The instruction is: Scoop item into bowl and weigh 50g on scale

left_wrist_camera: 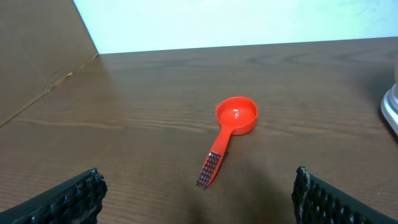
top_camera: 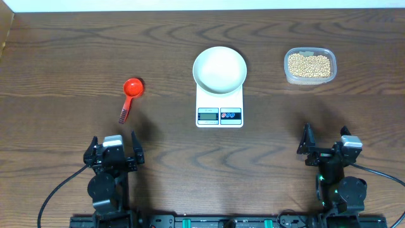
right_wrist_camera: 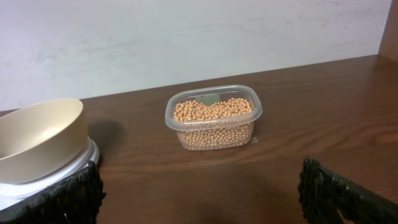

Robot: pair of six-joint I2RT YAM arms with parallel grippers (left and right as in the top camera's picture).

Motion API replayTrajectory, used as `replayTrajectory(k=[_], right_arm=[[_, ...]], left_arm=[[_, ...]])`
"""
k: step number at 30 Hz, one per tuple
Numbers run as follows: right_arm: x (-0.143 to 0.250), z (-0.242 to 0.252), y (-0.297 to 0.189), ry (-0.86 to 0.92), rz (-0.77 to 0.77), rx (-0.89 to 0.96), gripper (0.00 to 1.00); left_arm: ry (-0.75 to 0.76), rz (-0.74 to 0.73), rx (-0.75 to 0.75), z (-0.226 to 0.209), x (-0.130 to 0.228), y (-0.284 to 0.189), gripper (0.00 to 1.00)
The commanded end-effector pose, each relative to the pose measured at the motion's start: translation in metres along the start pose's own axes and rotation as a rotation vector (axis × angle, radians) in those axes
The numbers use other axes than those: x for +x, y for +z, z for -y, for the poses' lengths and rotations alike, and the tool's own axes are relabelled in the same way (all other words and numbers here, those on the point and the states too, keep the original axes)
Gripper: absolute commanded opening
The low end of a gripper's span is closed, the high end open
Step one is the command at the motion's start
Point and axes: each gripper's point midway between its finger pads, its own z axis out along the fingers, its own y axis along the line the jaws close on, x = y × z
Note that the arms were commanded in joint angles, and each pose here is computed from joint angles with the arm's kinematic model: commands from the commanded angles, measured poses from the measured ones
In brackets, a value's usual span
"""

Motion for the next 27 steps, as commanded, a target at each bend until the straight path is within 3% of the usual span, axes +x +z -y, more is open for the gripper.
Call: replayTrajectory(k=[1, 27], right_arm=[[0.002, -0.0014, 0.0001, -0.013, -0.007, -0.007, 0.99], [0.0021, -0.0014, 0.0001, -0.013, -0.007, -0.007, 0.99]], left_arm=[[-0.004, -0.034, 0.0, 0.0015, 0.0147, 0.0037, 0.98], [0.023, -0.037, -0.016, -0.0013, 0.0151, 0.0037, 0.98]])
